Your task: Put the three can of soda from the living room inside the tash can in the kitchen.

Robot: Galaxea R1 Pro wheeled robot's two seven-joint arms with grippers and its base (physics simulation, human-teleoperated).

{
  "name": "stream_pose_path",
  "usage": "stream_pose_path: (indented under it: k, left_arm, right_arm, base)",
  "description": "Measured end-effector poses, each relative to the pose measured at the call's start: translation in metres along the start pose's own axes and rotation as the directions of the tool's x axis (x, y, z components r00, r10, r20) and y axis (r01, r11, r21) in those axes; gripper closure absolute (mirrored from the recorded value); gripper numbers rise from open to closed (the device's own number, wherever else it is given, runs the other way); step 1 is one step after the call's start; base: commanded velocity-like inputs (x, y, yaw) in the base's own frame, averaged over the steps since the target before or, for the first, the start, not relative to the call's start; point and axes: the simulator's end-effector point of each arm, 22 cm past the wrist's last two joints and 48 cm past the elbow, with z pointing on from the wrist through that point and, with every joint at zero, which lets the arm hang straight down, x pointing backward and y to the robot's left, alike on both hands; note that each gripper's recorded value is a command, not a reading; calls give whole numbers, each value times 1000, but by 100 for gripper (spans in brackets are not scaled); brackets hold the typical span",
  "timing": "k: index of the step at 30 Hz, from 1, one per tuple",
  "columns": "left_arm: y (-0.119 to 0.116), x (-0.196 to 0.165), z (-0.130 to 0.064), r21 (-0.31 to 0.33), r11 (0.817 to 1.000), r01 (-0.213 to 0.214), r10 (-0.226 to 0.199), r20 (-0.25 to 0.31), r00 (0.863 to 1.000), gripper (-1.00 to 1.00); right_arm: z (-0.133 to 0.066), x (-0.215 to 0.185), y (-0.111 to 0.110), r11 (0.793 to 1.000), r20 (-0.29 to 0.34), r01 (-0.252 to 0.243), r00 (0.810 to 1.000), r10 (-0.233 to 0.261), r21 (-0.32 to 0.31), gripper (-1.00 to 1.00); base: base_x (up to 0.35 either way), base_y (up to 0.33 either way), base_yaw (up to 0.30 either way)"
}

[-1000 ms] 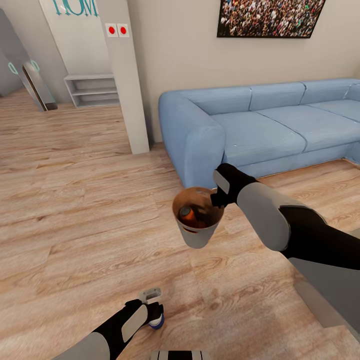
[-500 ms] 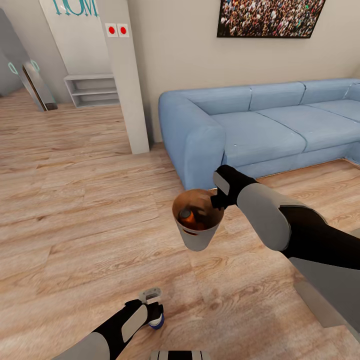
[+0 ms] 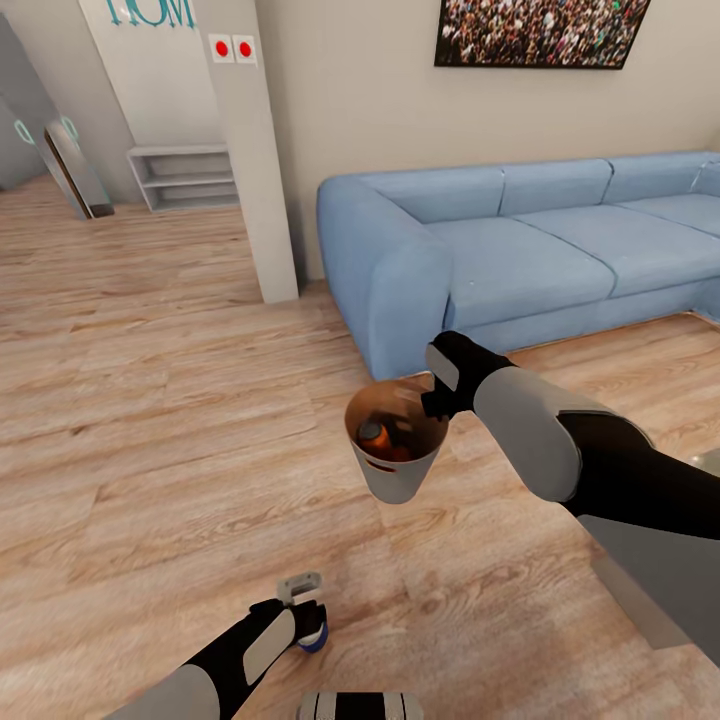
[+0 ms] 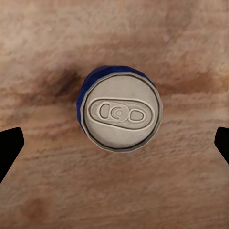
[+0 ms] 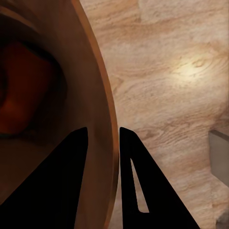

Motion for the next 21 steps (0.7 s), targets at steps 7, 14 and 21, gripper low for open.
stream_pose_path:
  k: [7,14,21]
  left_arm:
    - [-1,-3,14,8,1000,17,-17,47,999,-100]
    - [-3,2,24,23,999,22,-23,48,999,-100]
    - [-4,1,24,27,999,23,-24,50,998,-100]
  right_arm:
    - [15,7,3,1000,-1,3,1000,-3,4,100]
    - [29,11,7,1000,-14,6,1000,-6,1,100]
    - [30,13,8,1000,-19,6,1000,-6,0,100]
  base:
    - [0,0,0]
    - [0,0,0]
    - [0,0,0]
